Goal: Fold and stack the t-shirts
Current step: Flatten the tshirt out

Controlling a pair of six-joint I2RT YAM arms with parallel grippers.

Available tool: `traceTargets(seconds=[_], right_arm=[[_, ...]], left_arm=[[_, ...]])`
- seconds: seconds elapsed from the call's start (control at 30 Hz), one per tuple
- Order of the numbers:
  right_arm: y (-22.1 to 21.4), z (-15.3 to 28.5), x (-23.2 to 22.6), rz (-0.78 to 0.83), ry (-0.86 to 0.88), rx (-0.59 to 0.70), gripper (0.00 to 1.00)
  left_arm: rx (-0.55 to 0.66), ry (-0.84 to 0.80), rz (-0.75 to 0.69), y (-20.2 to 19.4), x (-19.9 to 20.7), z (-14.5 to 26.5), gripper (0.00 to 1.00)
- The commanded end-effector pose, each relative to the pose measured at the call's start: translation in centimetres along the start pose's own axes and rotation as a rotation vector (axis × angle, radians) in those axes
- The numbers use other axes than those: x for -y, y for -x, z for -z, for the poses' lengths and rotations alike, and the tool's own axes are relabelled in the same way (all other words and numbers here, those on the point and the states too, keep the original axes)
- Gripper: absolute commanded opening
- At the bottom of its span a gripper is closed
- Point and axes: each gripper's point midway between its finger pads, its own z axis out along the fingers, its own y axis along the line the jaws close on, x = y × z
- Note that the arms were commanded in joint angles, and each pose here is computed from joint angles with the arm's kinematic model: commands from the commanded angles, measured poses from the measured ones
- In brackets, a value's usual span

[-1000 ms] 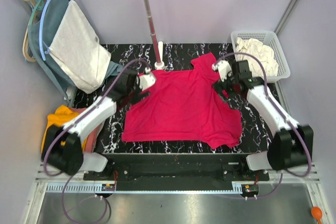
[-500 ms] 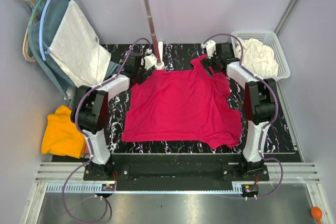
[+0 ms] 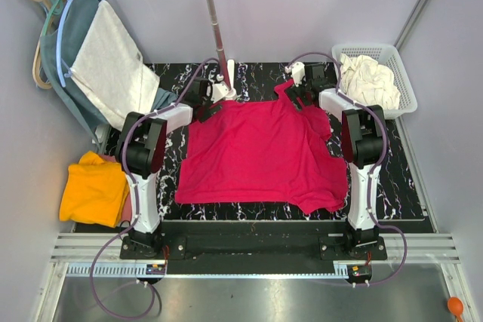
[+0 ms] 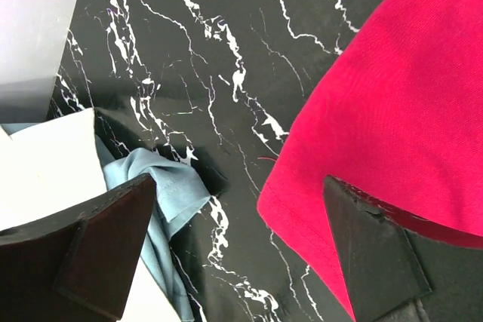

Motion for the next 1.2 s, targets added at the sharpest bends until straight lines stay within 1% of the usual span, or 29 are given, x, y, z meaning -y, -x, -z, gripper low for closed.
traceTargets(seconds=[0.0,0.33,0.57,0.73,0.9,1.17], right_arm=[[2.7,0.0,2.0,0.005,-0.048,0.081,0.91],[1.5,-0.7,1.9,0.047,-0.063,0.054,0.91],[-0.2,-2.9,1.8,0.075,-0.083,0.016,0.9],[-0.1,-3.6,2.9,0.116,-0.127,0.01,0.9],[0.2,-3.8,4.1,0.126,-0.162,0.005,0.9],[-1.0,-2.7,3.5,0.12,-0.152,-0.018,0.9]], left_arm=[[0.01,0.046,-0.026,0.2,-1.6,-0.8,0.99],[-0.04,0.032,-0.087,-1.6,-0.6,-2.2,0.99],[-0.067,0.03,-0.127,-2.6,-0.2,-2.7,0.99],[-0.091,0.056,-0.172,-3.4,-0.9,-3.0,0.99],[-0.104,0.071,-0.188,-3.6,-1.8,-3.8,0.99],[-0.103,0.105,-0.197,-3.2,-3.2,-4.7,0.99]])
